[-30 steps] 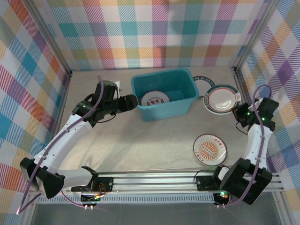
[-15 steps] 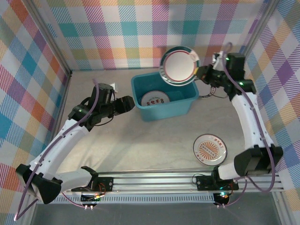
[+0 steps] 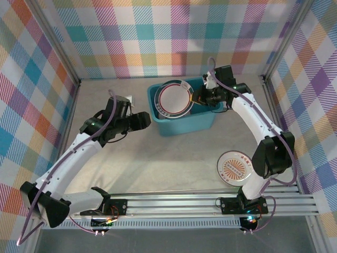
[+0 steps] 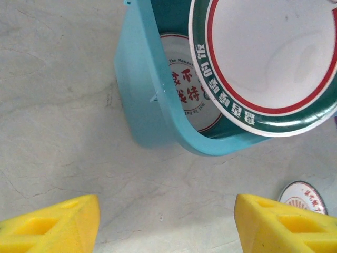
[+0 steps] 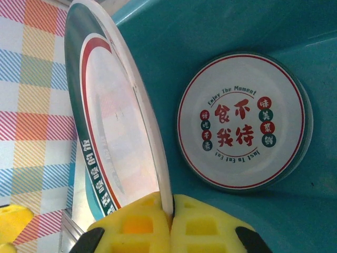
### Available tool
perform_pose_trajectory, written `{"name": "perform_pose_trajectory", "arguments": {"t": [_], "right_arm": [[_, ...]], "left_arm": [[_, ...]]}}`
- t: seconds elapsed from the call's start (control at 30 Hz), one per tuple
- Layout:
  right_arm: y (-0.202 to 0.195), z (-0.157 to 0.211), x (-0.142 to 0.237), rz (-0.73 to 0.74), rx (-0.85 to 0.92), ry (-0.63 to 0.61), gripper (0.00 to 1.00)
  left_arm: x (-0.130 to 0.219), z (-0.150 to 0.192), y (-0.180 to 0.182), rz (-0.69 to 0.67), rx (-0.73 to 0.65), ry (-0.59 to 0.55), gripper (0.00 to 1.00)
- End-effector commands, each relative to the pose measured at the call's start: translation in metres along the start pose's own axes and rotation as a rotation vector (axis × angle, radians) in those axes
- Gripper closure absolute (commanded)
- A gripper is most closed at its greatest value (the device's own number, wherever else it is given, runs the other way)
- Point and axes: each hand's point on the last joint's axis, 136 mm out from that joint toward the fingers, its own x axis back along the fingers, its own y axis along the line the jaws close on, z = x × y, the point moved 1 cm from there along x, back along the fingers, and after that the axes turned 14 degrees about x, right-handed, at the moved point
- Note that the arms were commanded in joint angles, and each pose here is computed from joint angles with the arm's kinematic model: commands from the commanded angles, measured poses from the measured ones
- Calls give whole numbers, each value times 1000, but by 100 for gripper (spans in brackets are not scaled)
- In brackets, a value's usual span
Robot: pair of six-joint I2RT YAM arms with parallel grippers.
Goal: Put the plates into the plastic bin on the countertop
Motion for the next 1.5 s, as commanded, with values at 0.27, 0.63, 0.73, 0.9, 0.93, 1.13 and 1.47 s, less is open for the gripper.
{"name": "perform_pose_trajectory", "arguments": {"t": [0.27,0.63,0.73,0.9,0.93,1.13,1.47], "right_arm": [[-23,3,-37,0,18,105,100],[-39,-3,-66,-40,-48,169,100],[-52,5,-74,-6,-68,203,100],[-66,8,-81,42,-55,213,100],[-68,9,-83,41,-60,219,100],[-80,20,-96,45,-89,241,100],[-95,28,-111,62,-108,261,95]], "left_arm": [[-28,-30,-15,-6,-70,-34,32],[-39,-40,-10,-37,-43,-37,31],[-42,-43,-12,-38,-39,-30,31],[-47,-46,-17,-30,-39,-16,31],[-47,-46,-17,-31,-39,-13,31],[-49,-45,-18,-31,-34,-2,31],[-50,-43,-17,-32,-16,1,31]]}}
